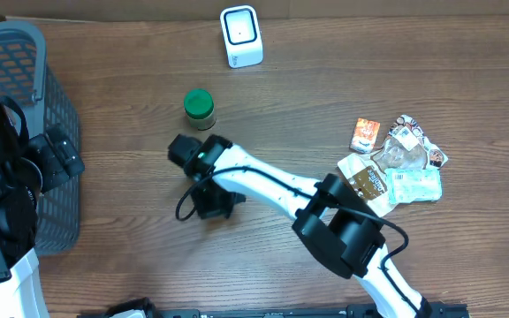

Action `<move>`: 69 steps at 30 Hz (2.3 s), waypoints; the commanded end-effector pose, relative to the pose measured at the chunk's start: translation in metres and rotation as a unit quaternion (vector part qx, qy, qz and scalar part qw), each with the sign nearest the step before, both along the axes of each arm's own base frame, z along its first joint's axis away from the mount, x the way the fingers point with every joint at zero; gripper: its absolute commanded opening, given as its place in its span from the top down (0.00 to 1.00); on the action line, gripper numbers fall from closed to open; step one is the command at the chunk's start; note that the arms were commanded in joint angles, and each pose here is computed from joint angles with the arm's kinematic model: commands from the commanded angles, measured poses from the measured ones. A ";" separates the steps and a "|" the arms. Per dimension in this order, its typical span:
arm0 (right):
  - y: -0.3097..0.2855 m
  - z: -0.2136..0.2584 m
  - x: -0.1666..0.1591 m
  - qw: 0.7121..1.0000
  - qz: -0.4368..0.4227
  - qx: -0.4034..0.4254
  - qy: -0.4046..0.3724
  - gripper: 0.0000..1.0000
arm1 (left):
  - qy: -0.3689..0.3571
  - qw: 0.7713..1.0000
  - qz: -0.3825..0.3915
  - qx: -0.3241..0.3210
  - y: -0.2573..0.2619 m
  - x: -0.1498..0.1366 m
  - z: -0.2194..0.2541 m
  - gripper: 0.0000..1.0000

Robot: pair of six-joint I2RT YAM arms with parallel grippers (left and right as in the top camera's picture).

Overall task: Scan the item barcode
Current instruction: 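Grasp and regrip the small green packet with the right gripper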

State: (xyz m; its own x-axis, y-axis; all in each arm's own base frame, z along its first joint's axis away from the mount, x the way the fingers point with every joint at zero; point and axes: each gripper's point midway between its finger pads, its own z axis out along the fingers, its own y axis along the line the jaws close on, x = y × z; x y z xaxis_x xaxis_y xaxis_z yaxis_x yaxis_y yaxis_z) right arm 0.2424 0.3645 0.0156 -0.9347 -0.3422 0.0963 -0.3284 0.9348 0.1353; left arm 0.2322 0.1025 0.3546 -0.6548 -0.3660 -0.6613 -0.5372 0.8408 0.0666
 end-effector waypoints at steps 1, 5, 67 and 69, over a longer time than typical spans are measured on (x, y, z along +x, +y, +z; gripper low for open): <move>-0.025 0.009 0.040 0.996 -0.039 -0.032 -0.070 0.96 | -0.018 1.000 0.014 0.002 0.002 -0.003 0.009 0.00; -0.041 0.010 0.078 0.990 -0.067 -0.040 -0.118 0.96 | -0.018 1.000 0.014 0.002 0.002 -0.003 0.009 0.00; 0.009 0.008 0.017 0.990 -0.066 0.113 0.047 0.48 | -0.018 1.000 0.014 0.002 0.002 -0.003 0.009 0.00; 0.009 0.003 0.016 0.990 -0.066 0.114 0.047 0.51 | -0.018 1.000 0.014 0.002 0.002 -0.003 0.009 0.00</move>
